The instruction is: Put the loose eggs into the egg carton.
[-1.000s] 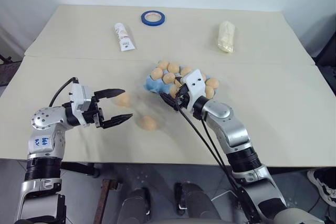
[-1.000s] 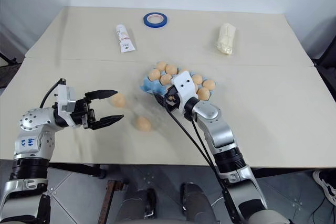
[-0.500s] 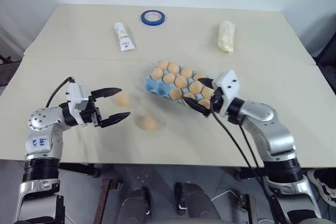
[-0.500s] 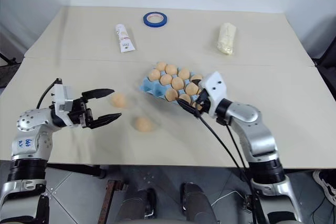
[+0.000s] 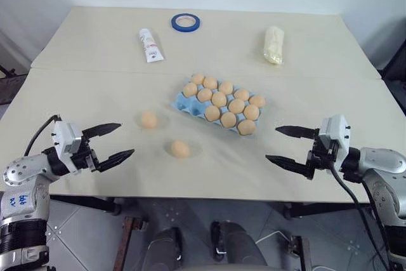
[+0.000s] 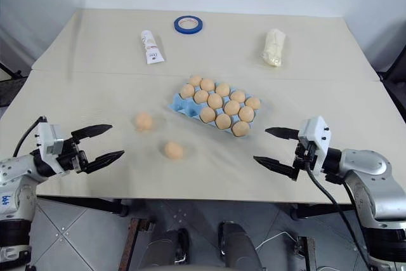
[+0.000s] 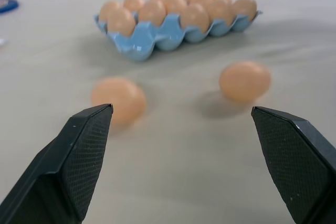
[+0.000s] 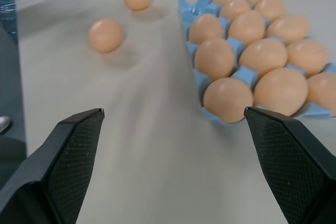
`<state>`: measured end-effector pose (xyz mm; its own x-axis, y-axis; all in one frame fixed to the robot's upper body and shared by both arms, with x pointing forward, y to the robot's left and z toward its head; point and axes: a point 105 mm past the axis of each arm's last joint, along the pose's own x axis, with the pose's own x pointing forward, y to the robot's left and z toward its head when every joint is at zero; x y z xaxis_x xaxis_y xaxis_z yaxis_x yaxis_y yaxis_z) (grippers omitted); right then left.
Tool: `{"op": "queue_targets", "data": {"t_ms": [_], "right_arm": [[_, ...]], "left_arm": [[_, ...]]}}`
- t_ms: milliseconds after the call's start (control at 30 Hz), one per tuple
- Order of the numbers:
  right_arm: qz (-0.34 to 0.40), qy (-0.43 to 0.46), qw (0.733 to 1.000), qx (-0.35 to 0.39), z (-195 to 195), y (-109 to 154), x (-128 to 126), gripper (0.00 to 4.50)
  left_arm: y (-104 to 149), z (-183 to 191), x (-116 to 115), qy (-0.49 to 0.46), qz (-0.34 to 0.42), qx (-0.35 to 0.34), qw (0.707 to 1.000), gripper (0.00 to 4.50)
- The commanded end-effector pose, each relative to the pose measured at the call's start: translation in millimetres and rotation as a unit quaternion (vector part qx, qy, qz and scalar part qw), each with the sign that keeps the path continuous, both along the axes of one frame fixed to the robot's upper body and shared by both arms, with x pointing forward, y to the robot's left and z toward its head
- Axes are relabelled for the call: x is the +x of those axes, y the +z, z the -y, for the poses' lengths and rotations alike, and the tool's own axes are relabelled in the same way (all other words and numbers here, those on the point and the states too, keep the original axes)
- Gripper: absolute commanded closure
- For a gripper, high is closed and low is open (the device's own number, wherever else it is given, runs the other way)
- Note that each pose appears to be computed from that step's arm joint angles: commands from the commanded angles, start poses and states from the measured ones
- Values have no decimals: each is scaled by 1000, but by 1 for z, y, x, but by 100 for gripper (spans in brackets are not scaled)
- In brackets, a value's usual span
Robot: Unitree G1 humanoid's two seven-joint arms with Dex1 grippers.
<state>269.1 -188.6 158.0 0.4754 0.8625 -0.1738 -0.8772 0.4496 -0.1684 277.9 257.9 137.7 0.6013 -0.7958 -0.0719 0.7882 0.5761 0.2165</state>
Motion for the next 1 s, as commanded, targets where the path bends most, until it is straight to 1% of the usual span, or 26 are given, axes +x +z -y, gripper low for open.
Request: {"op": "queue_targets", "data": {"t_ms": [33, 133, 267, 367, 500, 567, 633, 800, 1000], "right_arm": [[27, 1, 1000, 2, 5, 14, -1, 2], [33, 5, 999, 9, 1, 17, 0, 2], [36, 3, 999, 10, -3, 16, 2, 2], [37, 2, 999, 11, -7, 15, 3, 2], [38, -3, 999, 14, -9, 14, 3, 2], [36, -6, 999, 15, -11, 12, 3, 2], [35, -7, 999, 15, -12, 10, 2, 2], [37, -15, 999, 15, -13, 8, 2, 2], [45, -24, 999, 18, -16, 7, 4, 2]], "left_arm": [[19, -4, -5, 7, 36, 4, 999, 0], [19, 10, -10, -10, 37, 5, 999, 0], [23, 46, -10, -37, 46, -14, 998, 0], [19, 71, -10, -55, 40, -20, 997, 0], [15, 98, -5, -65, 47, -28, 996, 0], [15, 110, 2, -62, 54, -36, 996, 0], [14, 119, 8, -59, 59, -41, 996, 0], [1, 136, 26, -47, 53, -31, 997, 0], [-16, 143, 36, -42, 32, -2, 999, 0]]}}
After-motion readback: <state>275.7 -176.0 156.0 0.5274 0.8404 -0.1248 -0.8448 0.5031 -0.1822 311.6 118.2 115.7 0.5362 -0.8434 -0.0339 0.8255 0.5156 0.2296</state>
